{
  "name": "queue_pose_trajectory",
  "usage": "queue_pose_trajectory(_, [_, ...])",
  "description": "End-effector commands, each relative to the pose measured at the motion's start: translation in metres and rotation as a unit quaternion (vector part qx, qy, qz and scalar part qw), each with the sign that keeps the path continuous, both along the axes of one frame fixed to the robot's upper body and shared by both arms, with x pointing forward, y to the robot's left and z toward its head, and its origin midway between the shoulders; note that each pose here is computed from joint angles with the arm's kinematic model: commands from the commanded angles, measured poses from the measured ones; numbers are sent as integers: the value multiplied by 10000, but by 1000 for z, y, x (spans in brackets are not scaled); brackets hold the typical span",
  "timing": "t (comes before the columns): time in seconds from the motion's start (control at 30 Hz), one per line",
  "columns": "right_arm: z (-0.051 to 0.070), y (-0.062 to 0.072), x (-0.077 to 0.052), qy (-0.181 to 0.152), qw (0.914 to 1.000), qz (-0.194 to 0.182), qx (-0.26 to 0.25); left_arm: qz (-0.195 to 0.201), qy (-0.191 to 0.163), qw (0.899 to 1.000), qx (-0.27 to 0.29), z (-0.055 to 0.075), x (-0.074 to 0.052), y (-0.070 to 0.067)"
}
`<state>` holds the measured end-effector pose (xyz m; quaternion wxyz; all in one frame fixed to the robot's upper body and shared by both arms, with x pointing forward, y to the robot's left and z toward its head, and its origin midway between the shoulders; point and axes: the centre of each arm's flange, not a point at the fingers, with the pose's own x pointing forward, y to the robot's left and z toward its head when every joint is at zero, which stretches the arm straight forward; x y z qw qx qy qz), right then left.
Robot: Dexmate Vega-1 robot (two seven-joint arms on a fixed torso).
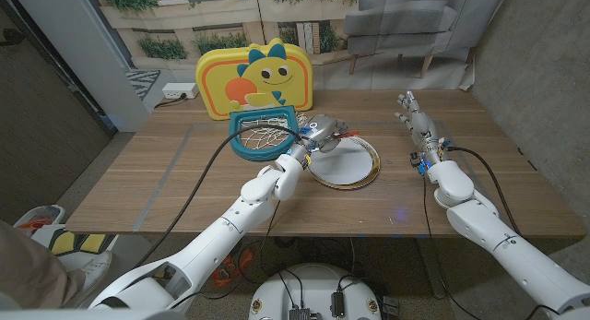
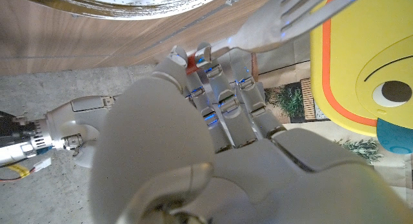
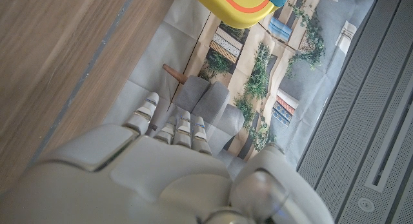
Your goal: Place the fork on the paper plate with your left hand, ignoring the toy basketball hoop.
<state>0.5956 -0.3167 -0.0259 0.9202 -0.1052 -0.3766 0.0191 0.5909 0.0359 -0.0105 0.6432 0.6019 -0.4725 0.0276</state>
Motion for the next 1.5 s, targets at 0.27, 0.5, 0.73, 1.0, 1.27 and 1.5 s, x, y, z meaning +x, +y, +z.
queue_pose_trajectory(0.27, [0, 4, 2, 28, 10000, 27, -38, 21, 116, 9998, 170, -12, 5, -2])
queue_pose_trajectory(0.5, [1, 5, 2, 7, 9999, 60, -83, 26, 174, 9997, 196, -17, 5, -2])
queue_pose_trajectory(0.73, [1, 4, 0, 20, 10000, 51, -70, 28, 220, 9995, 238, -22, 5, -4])
queue_pose_trajectory(1.0, [0, 3, -2, 12, 9999, 51, -86, 18, 214, 9991, 360, -25, 5, -7])
queue_pose_trajectory(1.27, [-2, 2, -4, 29, 9999, 64, -74, 54, 272, 9987, 436, -30, 6, -10])
queue_pose_trajectory(1.5, [-2, 2, -5, -17, 9999, 70, -85, 109, 324, 9982, 503, -34, 7, -11])
